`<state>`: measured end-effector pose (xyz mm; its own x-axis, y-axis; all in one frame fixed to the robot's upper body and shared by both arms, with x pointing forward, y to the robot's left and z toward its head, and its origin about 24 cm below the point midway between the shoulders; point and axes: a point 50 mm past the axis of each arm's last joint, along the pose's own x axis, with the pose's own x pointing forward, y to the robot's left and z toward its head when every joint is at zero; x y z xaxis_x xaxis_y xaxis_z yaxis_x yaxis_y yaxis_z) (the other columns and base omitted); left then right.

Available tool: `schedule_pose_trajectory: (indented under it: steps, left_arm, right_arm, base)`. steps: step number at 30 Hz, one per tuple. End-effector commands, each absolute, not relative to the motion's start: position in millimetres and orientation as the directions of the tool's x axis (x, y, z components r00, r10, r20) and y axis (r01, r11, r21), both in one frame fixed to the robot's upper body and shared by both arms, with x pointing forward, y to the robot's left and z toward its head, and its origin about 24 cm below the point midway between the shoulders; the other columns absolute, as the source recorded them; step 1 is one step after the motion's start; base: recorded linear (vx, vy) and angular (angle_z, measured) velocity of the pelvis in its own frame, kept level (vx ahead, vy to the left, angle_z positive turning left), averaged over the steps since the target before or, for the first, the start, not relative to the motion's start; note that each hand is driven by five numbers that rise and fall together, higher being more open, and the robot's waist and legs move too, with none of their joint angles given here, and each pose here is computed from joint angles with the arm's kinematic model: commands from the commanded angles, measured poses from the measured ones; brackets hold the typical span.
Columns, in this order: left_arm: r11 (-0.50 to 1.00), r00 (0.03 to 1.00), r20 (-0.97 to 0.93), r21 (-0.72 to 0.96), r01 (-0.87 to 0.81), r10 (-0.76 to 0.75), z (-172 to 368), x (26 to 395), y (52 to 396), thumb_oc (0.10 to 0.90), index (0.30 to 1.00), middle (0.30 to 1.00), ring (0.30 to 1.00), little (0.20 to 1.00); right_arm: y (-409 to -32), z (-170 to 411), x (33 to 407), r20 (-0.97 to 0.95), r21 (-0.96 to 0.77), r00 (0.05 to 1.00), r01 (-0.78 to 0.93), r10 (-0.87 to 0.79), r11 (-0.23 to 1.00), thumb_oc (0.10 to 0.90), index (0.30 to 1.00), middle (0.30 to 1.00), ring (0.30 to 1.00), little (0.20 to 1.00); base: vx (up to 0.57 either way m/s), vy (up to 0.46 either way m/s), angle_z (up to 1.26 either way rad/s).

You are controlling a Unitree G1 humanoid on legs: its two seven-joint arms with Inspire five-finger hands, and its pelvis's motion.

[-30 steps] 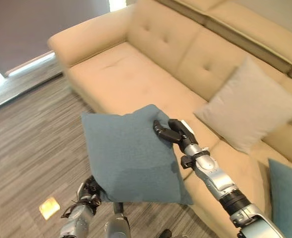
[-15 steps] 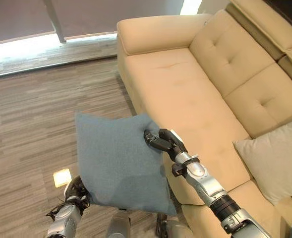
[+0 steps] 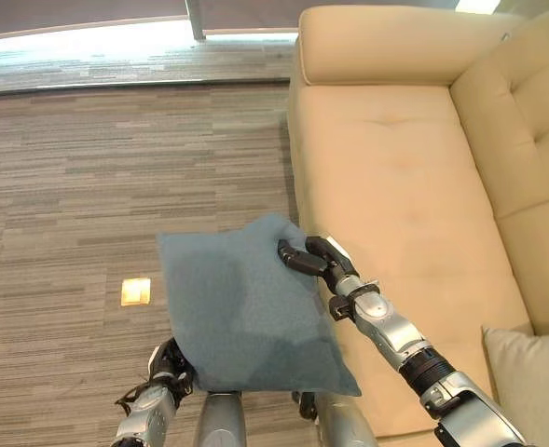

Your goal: Pick up all the scattered cushions and arrange them neatly on the sofa.

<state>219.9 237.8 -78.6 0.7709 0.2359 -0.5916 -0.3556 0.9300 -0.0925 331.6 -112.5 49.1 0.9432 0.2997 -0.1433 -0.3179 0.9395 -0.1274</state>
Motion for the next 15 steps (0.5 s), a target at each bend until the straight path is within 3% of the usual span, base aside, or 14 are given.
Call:
schedule_pose_trajectory:
  steps: [1,9,15]
  left_arm:
    - [0.972,0.991,-0.131,-0.233,-0.033,0.003,20,302,184,0.400,0.300,0.300,0.300,0.300]
    - [0.980,0.984,-0.177,-0.192,-0.056,0.022,9,294,191,0.400,0.300,0.300,0.300,0.300]
    - [0.987,0.974,-0.222,-0.147,-0.069,0.035,0,291,193,0.400,0.300,0.300,0.300,0.300]
  right_arm:
    - [-29,79,313,0.037,-0.064,0.807,-0.586,0.589,0.808,0.400,0.300,0.300,0.300,0.300]
    - [-31,59,306,-0.025,-0.015,0.823,-0.568,0.568,0.823,0.400,0.300,0.300,0.300,0.300]
    - [-26,69,306,0.009,-0.039,0.814,-0.580,0.581,0.814,0.400,0.300,0.300,0.300,0.300]
  base:
    - [0.33,0.087,0.00]
    - [0.58,0.287,-0.39]
    - [0.39,0.251,-0.17]
